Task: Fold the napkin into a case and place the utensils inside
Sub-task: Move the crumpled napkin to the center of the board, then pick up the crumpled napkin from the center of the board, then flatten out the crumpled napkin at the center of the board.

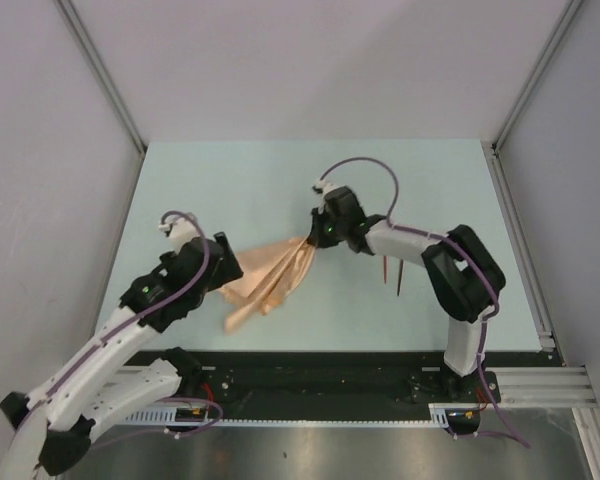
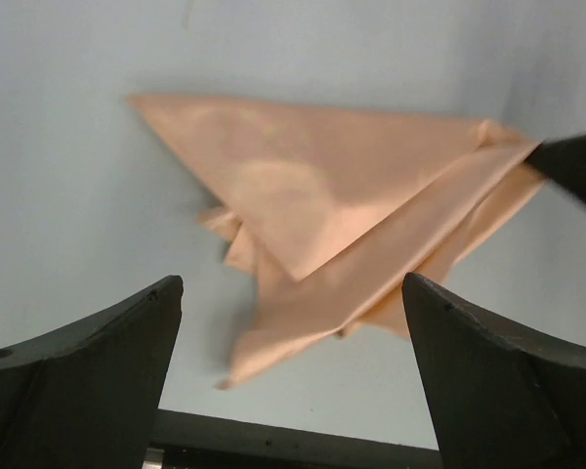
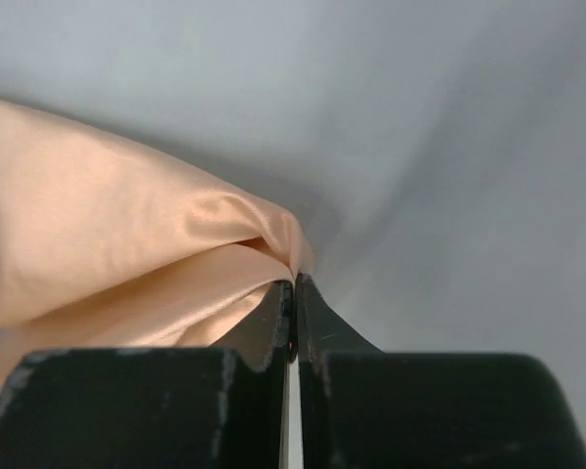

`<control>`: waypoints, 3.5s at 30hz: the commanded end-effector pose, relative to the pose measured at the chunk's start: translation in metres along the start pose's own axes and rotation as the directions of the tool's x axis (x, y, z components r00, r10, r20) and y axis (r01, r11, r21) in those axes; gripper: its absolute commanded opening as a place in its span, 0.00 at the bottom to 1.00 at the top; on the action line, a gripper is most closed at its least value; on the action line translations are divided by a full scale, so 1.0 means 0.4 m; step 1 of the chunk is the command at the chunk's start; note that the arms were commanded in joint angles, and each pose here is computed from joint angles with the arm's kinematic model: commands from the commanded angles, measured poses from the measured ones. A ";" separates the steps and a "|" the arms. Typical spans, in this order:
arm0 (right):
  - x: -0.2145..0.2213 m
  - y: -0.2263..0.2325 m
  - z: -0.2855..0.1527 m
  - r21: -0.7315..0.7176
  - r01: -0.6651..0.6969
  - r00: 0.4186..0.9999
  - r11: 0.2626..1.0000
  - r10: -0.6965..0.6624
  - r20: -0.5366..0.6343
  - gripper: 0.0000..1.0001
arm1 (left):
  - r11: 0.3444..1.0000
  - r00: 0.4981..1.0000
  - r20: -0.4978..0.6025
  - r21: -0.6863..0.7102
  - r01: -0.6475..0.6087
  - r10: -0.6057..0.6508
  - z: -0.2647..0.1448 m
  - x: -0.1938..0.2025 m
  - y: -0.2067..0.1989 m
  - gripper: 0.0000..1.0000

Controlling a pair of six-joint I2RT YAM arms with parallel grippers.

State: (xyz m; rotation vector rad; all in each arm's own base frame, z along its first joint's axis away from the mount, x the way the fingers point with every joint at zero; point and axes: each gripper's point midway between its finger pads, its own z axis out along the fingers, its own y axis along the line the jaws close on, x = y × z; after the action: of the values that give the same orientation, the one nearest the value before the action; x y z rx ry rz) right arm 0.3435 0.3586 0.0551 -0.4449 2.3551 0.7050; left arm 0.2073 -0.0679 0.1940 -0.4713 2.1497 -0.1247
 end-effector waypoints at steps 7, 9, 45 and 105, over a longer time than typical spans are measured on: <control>-0.139 -0.083 -0.133 -0.008 0.087 0.996 0.996 -0.087 0.003 0.84 | 0.983 0.978 -0.131 0.110 -0.146 0.160 0.170 0.081 -0.159 1.00; -0.120 -0.053 -0.154 0.037 0.104 0.995 0.994 -0.103 -0.007 0.91 | 0.981 0.970 -0.176 0.127 -0.148 0.169 0.213 0.107 -0.183 1.00; -0.057 0.070 -0.636 -0.037 0.062 0.981 0.997 -0.054 0.188 0.00 | 0.972 0.959 0.228 0.199 0.123 -0.168 -0.133 -0.247 -0.032 0.00; 0.071 -0.359 -0.236 0.446 -0.138 0.984 0.884 0.173 -0.039 0.00 | 0.842 0.862 -0.305 -0.493 0.220 -0.404 0.225 0.267 0.174 0.00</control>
State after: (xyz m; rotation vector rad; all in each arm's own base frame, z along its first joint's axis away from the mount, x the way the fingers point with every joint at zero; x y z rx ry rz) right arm 0.3397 0.1740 0.0201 -0.0706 2.6379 0.1288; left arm 0.1969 -0.0448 0.0177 -1.2261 2.5723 0.1369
